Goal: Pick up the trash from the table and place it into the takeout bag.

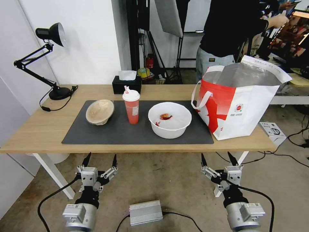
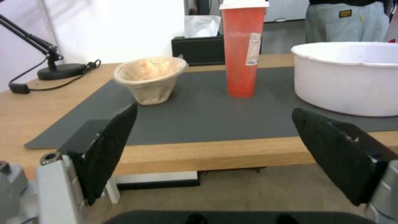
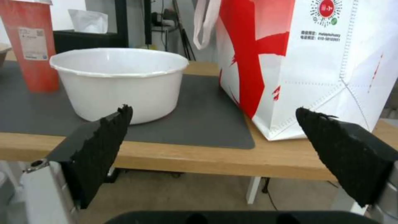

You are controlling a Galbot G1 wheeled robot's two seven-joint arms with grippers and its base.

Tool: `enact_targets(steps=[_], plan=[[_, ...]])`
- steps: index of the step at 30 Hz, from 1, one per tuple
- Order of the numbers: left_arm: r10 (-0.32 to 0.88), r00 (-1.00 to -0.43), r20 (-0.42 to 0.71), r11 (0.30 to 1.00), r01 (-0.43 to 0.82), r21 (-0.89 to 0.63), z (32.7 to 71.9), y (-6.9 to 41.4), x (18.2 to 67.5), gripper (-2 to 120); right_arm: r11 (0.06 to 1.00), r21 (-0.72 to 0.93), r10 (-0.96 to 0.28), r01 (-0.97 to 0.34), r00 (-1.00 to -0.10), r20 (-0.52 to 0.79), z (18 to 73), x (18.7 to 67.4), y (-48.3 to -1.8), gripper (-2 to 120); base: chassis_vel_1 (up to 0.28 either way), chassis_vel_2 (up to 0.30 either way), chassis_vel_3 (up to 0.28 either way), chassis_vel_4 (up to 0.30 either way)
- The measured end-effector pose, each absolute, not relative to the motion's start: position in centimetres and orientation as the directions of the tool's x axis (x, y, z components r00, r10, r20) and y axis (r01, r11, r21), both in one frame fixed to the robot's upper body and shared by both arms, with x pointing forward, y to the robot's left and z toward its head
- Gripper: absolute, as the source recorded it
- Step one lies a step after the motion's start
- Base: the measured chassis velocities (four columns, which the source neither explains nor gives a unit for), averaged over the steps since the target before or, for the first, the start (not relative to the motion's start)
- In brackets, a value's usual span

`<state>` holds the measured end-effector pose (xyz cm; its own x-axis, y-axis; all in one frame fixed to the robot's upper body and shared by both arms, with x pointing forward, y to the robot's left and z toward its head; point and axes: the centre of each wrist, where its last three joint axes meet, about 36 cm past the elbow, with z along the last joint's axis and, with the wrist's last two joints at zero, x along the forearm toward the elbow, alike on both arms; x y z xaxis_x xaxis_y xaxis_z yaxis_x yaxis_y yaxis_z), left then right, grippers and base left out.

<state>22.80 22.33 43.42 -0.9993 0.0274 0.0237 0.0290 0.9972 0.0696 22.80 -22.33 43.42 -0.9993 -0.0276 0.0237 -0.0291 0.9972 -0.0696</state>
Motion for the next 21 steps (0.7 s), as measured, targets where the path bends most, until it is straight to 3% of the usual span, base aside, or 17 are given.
enact_targets(steps=[13,21], plan=[[0.019,-1.0,0.023,0.998,0.021,0.063,43.5,22.1,22.7,100,0.997,-0.07,-0.028,-0.029,-0.999,0.024,43.4,22.8,-22.3,100,0.0,0.0,0.0,0.0],[-0.103,-0.995,-0.006,0.994,-0.103,-0.03,45.4,19.5,20.5,100,0.988,-0.107,-0.104,-0.113,-0.991,0.087,45.1,23.6,-22.1,100,0.0,0.0,0.0,0.0]])
